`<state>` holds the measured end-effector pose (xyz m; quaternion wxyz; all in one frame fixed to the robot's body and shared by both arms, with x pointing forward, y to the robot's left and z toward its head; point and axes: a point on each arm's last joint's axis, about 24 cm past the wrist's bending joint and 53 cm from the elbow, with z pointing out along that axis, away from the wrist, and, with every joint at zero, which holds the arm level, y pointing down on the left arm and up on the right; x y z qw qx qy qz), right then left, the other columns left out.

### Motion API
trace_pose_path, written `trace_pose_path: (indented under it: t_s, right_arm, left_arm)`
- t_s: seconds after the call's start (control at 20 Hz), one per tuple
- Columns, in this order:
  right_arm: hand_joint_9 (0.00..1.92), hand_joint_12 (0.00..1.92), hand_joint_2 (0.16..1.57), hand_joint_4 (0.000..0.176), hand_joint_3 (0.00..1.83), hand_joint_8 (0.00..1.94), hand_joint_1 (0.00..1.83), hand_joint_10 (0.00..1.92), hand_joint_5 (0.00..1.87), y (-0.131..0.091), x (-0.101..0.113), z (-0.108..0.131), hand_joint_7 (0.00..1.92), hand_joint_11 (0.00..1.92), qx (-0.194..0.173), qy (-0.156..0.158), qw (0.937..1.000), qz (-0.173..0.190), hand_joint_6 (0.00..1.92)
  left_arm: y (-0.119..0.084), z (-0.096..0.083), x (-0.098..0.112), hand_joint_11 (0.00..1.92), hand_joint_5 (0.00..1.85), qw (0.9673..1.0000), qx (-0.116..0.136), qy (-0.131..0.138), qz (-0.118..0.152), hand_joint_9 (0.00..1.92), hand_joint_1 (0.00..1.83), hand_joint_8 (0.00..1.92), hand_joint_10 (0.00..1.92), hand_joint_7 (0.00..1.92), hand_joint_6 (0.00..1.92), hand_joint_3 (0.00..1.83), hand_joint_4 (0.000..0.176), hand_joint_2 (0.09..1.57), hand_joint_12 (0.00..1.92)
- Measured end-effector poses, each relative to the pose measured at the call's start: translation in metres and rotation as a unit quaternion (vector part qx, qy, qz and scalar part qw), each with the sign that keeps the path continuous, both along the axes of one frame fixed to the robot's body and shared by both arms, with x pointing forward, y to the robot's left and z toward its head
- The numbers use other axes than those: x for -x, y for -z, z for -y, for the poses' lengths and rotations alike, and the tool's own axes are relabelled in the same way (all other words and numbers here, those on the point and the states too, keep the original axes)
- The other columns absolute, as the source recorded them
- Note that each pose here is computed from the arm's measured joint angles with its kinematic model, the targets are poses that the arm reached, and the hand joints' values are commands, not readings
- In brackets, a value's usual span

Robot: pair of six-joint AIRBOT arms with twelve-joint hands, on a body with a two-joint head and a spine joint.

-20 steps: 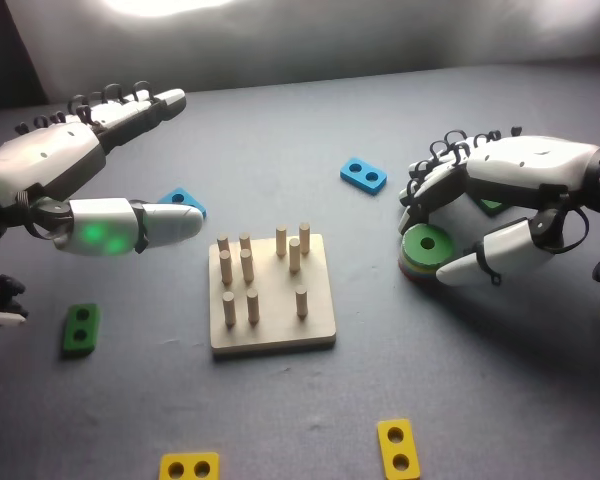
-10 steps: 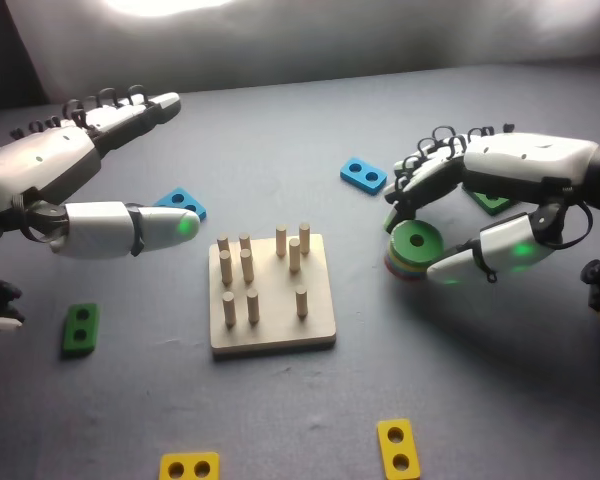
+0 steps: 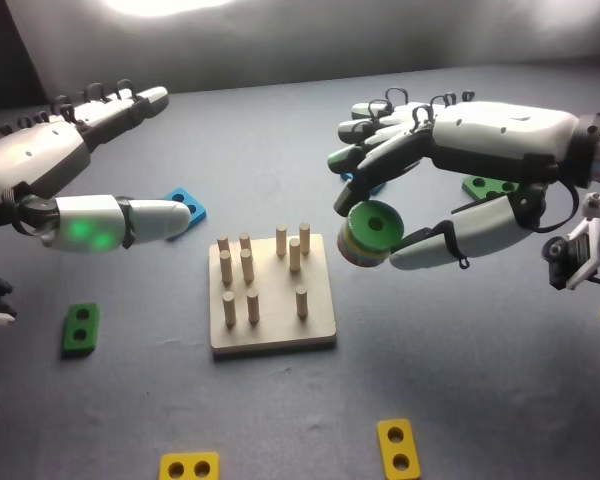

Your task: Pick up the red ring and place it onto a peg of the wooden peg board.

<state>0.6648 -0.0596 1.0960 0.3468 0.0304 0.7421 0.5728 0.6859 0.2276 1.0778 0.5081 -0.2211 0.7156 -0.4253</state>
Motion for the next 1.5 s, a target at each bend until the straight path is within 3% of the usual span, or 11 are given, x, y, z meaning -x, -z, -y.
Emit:
trace_pose_path:
  t_s: [0.2, 0.25, 0.35, 0.4, 0.5, 0.65, 0.85, 0.95, 1.05, 1.4, 1.5]
  right_arm:
    - [0.14, 0.0, 1.23, 0.0, 0.0, 0.02, 1.03, 0.02, 0.77, -0.006, 0.001, -0.01, 0.41, 0.0, -0.006, -0.01, 0.9999, 0.004, 1.33]
    - [0.16, 0.0, 1.21, 0.0, 0.0, 0.03, 1.02, 0.03, 0.8, -0.006, 0.005, -0.017, 0.44, 0.0, -0.003, -0.021, 0.9997, 0.007, 1.29]
    - [0.17, 0.0, 1.21, 0.0, 0.0, 0.03, 1.02, 0.04, 0.81, -0.004, 0.013, -0.034, 0.45, 0.0, 0.003, -0.046, 0.9989, 0.011, 1.28]
    - [0.23, 0.35, 1.18, 0.0, 0.02, 0.03, 1.06, 0.02, 0.84, -0.004, 0.018, -0.045, 0.48, 0.0, 0.005, -0.061, 0.9981, 0.011, 1.22]
    - [0.23, 0.41, 1.16, 0.0, 0.01, 0.03, 1.11, 0.01, 0.88, -0.002, 0.025, -0.058, 0.52, 0.0, 0.009, -0.081, 0.9966, 0.011, 1.15]
    - [0.29, 0.1, 1.13, 0.0, 0.0, 0.0, 1.13, 0.01, 0.95, 0.002, 0.033, -0.071, 0.57, 0.0, 0.021, -0.103, 0.9943, 0.016, 1.04]
    - [0.27, 0.37, 1.12, 0.0, 0.0, 0.01, 1.15, 0.01, 0.96, 0.004, 0.033, -0.072, 0.55, 0.0, 0.027, -0.104, 0.9941, 0.015, 1.01]
    - [0.28, 0.05, 1.12, 0.0, 0.0, 0.0, 1.14, 0.01, 0.96, 0.006, 0.03, -0.07, 0.57, 0.0, 0.032, -0.1, 0.9943, 0.016, 1.02]
    - [0.27, 0.0, 1.13, 0.0, 0.0, 0.0, 1.14, 0.0, 0.94, 0.009, 0.027, -0.069, 0.57, 0.0, 0.036, -0.095, 0.9947, 0.015, 1.06]
    - [0.23, 0.0, 1.15, 0.0, 0.0, 0.0, 1.11, 0.0, 0.91, 0.019, 0.029, -0.077, 0.53, 0.0, 0.041, -0.102, 0.9939, -0.001, 1.1]
    - [0.24, 0.0, 1.15, 0.0, 0.0, 0.0, 1.1, 0.0, 0.91, 0.02, 0.029, -0.076, 0.54, 0.0, 0.043, -0.103, 0.9938, -0.001, 1.1]
  left_arm:
    - [0.002, -0.001, 0.0, 0.0, 0.06, 1.0, -0.002, -0.001, -0.003, 0.0, 0.42, 0.0, 0.0, 0.0, 0.0, 0.0, 0.176, 0.96, 0.0]
    - [0.002, 0.0, 0.0, 0.0, 0.06, 1.0, -0.001, 0.0, -0.004, 0.0, 0.43, 0.0, 0.0, 0.0, 0.0, 0.0, 0.159, 0.98, 0.0]
    - [0.005, 0.002, 0.001, 0.0, 0.06, 1.0, -0.001, 0.001, -0.007, 0.0, 0.44, 0.0, 0.0, 0.0, 0.0, 0.0, 0.155, 0.98, 0.0]
    - [0.006, 0.002, 0.0, 0.0, 0.05, 1.0, -0.002, 0.002, -0.009, 0.0, 0.43, 0.0, 0.0, 0.0, 0.0, 0.0, 0.144, 0.98, 0.0]
    - [0.007, 0.002, 0.0, 0.02, 0.06, 0.9999, -0.002, 0.001, -0.012, 0.0, 0.41, 0.0, 0.0, 0.01, 0.0, 0.0, 0.15, 0.97, 0.01]
    - [0.006, 0.002, -0.001, 0.01, 0.06, 0.9999, -0.002, 0.0, -0.01, 0.0, 0.43, 0.0, 0.0, 0.0, 0.0, 0.0, 0.132, 0.98, 0.01]
    - [0.004, 0.004, -0.002, 0.03, 0.07, 1.0, -0.002, 0.002, -0.009, 0.0, 0.42, 0.0, 0.0, 0.01, 0.0, 0.01, 0.144, 0.99, 0.02]
    - [0.005, 0.004, -0.002, 0.03, 0.07, 1.0, -0.002, 0.002, -0.009, 0.0, 0.41, 0.0, 0.0, 0.01, 0.0, 0.0, 0.163, 0.98, 0.02]
    - [0.005, 0.004, -0.002, 0.02, 0.07, 1.0, -0.002, 0.002, -0.009, 0.0, 0.41, 0.0, 0.0, 0.02, 0.0, 0.0, 0.174, 0.98, 0.02]
    - [0.004, 0.007, -0.003, 0.02, 0.07, 1.0, -0.001, 0.005, -0.007, 0.0, 0.41, 0.01, 0.0, 0.03, 0.0, 0.0, 0.175, 0.99, 0.02]
    - [0.003, 0.007, -0.004, 0.0, 0.06, 1.0, 0.0, 0.005, -0.006, 0.0, 0.42, 0.0, 0.0, 0.02, 0.0, 0.0, 0.16, 0.98, 0.01]
